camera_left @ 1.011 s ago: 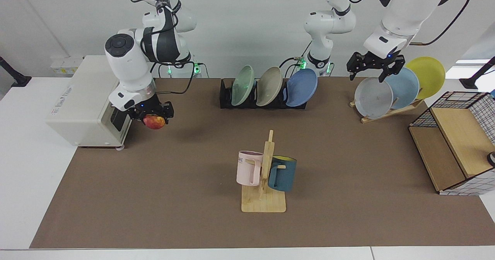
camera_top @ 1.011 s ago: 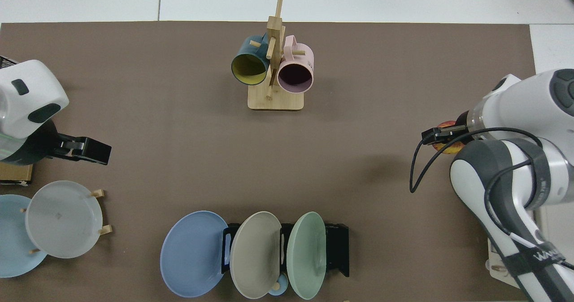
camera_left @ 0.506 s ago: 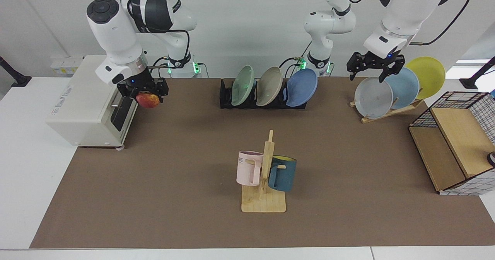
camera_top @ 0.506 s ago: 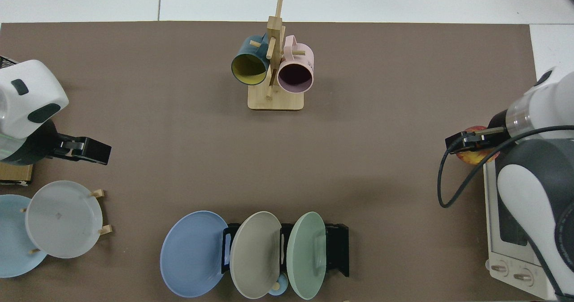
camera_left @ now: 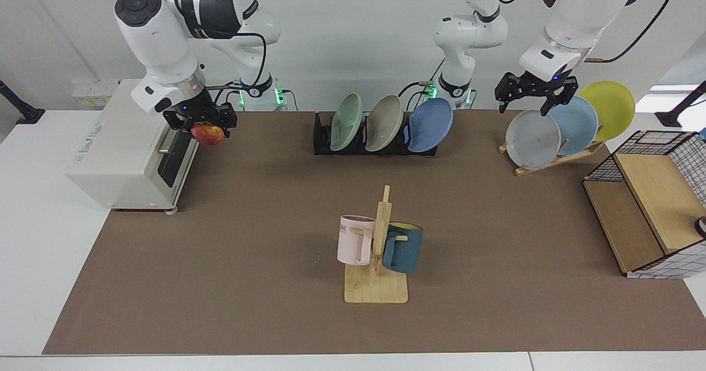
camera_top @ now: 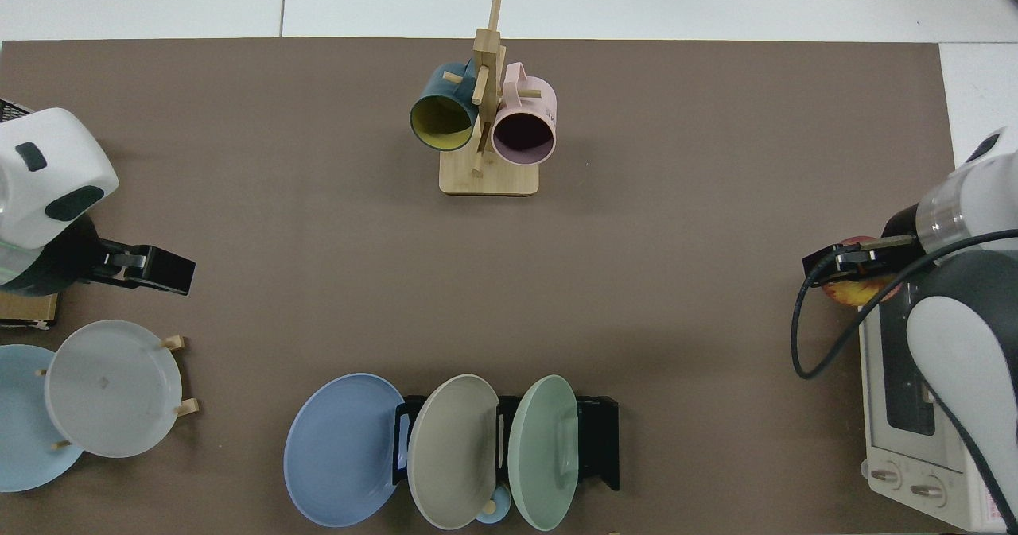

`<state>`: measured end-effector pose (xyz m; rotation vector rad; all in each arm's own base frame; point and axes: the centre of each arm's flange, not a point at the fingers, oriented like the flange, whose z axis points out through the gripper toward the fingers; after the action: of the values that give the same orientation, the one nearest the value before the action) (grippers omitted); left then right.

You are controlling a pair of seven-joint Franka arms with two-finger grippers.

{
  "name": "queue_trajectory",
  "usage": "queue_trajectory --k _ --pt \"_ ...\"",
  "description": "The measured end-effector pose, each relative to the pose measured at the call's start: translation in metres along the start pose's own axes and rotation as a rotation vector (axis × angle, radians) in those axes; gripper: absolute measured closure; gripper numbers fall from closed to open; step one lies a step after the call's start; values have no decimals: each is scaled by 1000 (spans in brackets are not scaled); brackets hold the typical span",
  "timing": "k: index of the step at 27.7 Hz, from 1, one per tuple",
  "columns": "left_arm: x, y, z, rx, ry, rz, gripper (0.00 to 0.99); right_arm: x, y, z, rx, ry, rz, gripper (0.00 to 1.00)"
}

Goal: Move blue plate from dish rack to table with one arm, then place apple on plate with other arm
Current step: 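Reach the left gripper to the blue plate's rim in the dish rack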

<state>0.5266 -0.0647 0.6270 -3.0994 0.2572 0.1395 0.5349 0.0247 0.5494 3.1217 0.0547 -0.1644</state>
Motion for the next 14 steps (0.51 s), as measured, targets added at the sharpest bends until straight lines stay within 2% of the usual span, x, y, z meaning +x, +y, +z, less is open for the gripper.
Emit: queue_trajectory --k 10,14 --pt "-5 1 -2 -5 -7 1 0 -1 0 -5 2 10 0 211" --pt "-14 9 4 -39 -24 8 0 -1 -2 -5 2 10 -4 211"
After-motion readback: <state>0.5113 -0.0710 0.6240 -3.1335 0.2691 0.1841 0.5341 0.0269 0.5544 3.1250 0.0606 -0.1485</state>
